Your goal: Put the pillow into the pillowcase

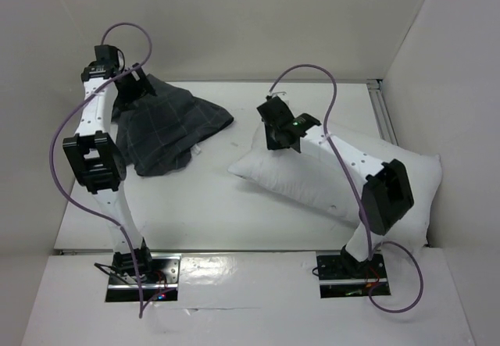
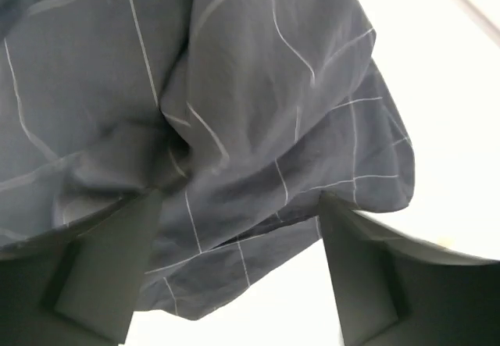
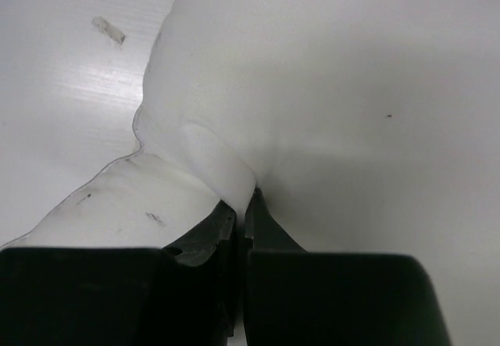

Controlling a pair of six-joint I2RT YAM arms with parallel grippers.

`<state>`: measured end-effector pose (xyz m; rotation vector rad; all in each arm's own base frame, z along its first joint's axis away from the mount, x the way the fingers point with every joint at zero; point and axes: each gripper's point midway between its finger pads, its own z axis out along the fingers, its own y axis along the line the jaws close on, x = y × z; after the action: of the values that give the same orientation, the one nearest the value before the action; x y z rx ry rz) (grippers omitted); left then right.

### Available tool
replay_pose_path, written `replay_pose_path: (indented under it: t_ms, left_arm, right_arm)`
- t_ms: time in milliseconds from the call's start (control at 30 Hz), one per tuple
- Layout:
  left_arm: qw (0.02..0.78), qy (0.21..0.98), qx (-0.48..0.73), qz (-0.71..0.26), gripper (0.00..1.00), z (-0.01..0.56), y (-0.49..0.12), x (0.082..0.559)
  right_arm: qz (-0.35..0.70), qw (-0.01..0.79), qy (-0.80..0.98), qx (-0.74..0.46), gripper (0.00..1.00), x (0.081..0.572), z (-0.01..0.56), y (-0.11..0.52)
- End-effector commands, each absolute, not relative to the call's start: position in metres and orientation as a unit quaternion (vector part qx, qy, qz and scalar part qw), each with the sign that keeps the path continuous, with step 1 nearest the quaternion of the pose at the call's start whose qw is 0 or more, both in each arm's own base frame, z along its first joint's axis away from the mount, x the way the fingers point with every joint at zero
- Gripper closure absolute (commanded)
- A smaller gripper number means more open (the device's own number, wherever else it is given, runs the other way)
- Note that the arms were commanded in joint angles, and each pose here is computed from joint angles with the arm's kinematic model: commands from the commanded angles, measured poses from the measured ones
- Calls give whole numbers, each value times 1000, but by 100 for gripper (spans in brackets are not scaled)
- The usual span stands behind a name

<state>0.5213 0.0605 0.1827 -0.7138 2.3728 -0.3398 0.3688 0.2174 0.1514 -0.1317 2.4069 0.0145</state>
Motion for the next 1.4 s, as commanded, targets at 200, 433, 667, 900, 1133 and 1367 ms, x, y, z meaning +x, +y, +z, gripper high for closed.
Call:
replay_pose_path:
  t_ms: [200, 433, 667, 900, 1133, 1367]
  left_arm:
    - [302, 942, -147, -5, 4, 199, -4, 474]
    - [239, 968, -75, -25, 3, 135, -65, 439]
    - [166, 980, -111, 19, 5, 84, -56, 411]
    - [124, 980, -155, -4, 20, 47, -46, 401]
    - [186, 966, -165, -71, 100, 101, -49, 421]
    - [228, 958, -112, -135, 100, 182, -67, 405]
  right_arm:
    - [70, 357, 928, -79, 21, 333, 193, 216]
    - [135, 397, 903, -92, 6, 364, 233, 260]
    - [164, 385, 902, -108, 5, 396, 226, 295]
    - [179, 384, 899, -115, 5, 408, 222, 306]
    - [186, 390, 893, -124, 9, 414, 230, 308]
    - [200, 385, 888, -150, 7, 434, 225, 336]
